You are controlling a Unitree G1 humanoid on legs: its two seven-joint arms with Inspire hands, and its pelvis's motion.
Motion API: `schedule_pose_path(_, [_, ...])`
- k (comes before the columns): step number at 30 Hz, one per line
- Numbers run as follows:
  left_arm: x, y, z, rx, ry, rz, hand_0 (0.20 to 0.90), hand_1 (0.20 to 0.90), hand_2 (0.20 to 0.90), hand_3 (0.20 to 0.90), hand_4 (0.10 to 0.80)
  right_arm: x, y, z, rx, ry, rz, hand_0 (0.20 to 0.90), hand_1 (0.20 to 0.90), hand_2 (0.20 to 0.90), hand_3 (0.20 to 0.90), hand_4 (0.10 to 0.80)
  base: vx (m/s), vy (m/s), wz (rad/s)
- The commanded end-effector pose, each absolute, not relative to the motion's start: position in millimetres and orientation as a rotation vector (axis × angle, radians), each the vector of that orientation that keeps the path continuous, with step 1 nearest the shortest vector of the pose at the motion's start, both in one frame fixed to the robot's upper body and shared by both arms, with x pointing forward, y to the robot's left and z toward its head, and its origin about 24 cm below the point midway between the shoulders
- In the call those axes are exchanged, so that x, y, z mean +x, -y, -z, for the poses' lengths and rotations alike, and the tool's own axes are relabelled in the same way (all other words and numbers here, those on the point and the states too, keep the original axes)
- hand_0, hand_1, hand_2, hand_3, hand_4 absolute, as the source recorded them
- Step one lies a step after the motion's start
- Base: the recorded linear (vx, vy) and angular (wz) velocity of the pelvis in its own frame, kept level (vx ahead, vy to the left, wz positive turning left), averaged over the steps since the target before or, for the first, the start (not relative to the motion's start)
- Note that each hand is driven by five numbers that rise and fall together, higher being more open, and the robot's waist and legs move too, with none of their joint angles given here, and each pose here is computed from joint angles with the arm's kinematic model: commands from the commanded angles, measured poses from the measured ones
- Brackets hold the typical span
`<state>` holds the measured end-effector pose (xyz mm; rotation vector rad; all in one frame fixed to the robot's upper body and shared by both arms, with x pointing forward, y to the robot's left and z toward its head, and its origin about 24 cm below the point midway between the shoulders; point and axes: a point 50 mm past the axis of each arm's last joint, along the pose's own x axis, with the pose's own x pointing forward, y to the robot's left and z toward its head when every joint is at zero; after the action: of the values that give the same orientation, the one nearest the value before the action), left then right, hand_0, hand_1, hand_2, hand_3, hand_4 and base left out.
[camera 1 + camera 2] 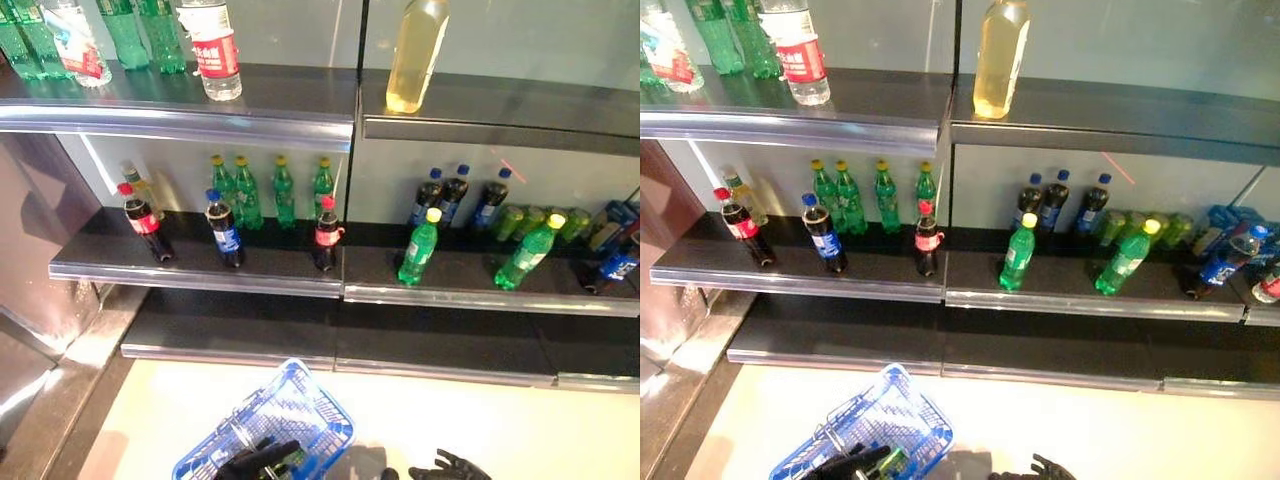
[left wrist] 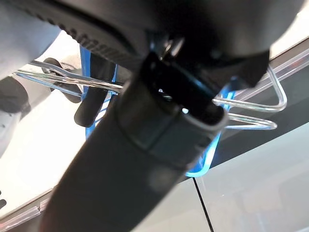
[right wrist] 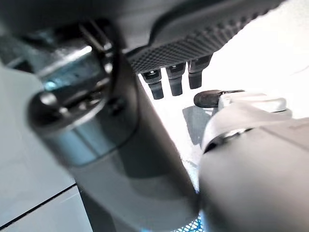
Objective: Pick up the drink and place into the basket.
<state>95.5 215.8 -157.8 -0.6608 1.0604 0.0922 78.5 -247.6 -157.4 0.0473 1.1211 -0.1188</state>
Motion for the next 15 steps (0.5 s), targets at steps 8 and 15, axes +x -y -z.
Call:
schedule_pose_path(8, [124.6,-237.4,141.4,-0.602,-0.930,-0.001,0.300,0.300,0.300,0.200,0.100,103.1,256.2,148.2,0.067,-1.018,0.122,0.900,0.900,0.900,0.900,0.800,0.140,-0.013,0.25])
schedule_pose_path(15, [122.2,-235.5,141.6,-0.594,-0.949,0.049,0.300,0.300,0.300,0.200,0.100,87.0,258.1,151.6,0.065,-1.057,0.139,0.900,0.900,0.900,0.900,0.800,0.308,-0.155,0.64])
